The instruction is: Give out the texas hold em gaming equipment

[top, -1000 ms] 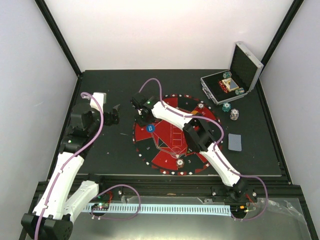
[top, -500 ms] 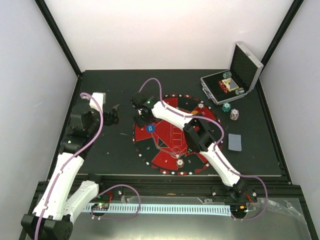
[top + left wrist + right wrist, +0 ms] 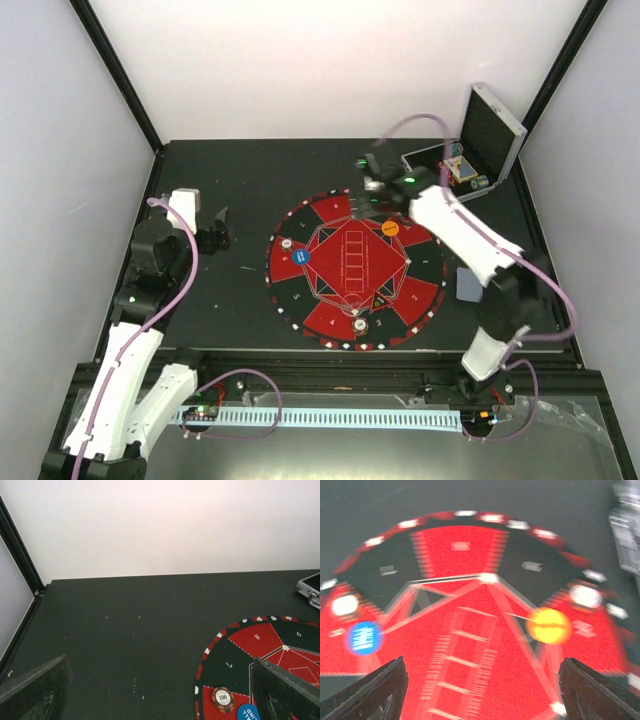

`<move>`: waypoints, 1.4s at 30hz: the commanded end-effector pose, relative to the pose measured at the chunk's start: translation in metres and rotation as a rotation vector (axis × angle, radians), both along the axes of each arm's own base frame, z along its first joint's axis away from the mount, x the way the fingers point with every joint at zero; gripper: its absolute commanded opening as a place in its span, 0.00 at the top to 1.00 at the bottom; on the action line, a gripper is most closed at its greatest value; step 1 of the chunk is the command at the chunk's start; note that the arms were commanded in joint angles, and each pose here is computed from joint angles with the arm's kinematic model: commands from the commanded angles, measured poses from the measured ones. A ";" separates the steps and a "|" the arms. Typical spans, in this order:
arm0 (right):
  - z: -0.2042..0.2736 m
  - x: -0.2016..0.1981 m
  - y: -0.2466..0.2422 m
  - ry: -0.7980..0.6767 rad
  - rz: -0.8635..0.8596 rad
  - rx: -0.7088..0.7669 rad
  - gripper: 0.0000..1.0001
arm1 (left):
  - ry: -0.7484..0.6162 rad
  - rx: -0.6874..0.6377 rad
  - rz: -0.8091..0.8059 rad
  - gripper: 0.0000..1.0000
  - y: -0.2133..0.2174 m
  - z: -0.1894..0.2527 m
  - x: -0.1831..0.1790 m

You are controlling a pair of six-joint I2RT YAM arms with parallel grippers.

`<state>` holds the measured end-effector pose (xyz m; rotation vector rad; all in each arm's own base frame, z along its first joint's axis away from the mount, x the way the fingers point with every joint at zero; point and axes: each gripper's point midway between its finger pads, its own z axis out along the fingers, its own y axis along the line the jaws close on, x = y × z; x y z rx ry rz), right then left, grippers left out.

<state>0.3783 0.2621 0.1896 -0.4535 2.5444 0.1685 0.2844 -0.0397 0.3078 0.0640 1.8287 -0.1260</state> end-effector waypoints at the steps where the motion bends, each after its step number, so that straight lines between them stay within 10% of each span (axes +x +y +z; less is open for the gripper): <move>1: -0.026 0.004 -0.135 0.036 -0.306 -0.050 0.16 | -0.007 -0.009 0.006 0.01 0.000 0.003 0.002; 12: -0.082 0.008 -0.307 0.104 -0.738 -0.104 0.18 | 0.003 -0.010 -0.005 0.01 -0.003 0.000 0.004; 42: -0.126 0.044 -0.331 0.210 -0.742 -0.125 0.34 | 0.015 -0.007 -0.008 0.01 -0.004 -0.003 0.006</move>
